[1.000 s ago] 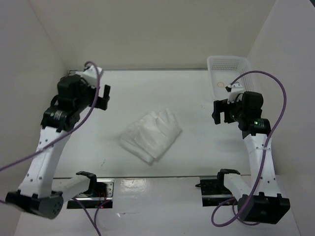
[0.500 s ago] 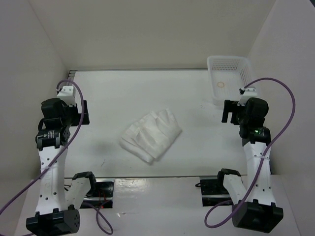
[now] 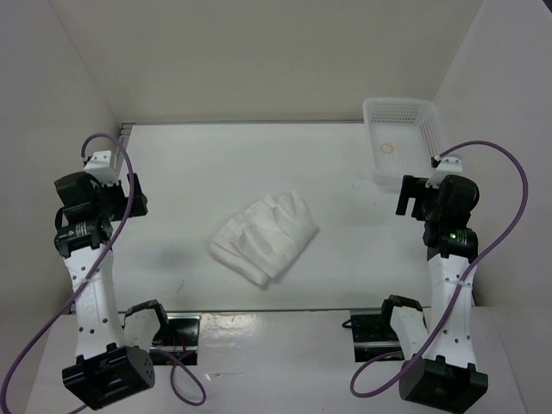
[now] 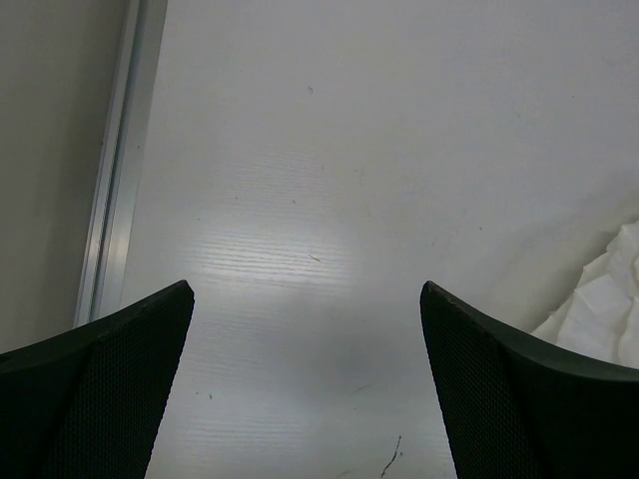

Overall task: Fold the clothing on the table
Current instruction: Fold the skirt

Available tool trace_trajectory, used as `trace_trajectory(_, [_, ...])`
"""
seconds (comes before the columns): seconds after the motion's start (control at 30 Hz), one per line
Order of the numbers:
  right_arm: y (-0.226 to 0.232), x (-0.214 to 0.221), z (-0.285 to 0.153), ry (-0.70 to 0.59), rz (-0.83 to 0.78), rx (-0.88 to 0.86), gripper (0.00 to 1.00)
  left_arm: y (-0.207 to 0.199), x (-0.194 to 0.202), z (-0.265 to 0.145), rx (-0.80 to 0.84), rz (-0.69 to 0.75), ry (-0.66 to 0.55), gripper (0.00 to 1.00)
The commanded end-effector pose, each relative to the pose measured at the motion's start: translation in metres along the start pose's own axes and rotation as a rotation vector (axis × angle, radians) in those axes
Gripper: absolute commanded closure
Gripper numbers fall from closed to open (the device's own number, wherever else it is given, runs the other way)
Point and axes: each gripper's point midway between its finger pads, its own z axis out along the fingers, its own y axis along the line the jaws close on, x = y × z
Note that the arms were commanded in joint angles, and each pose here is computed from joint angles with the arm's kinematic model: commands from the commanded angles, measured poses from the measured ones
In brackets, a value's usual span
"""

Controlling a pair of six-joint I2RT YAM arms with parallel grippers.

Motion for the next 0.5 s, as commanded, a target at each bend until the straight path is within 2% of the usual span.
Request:
trace_trajectory(0.0, [-0.0031,-0.0152,-0.0021,-0.075,0.002,0.012,0.02,-0.0088,-0.0106,-0.0021,0.055,0.018,-0.051,0.00])
trace_trajectory(0.47, [-0.0041,-0.0159,-0.0073,-0.094,-0.005,0.014,0.02,-0.0090,-0.0062,0.0050,0.067,0.010,-0.024,0.00])
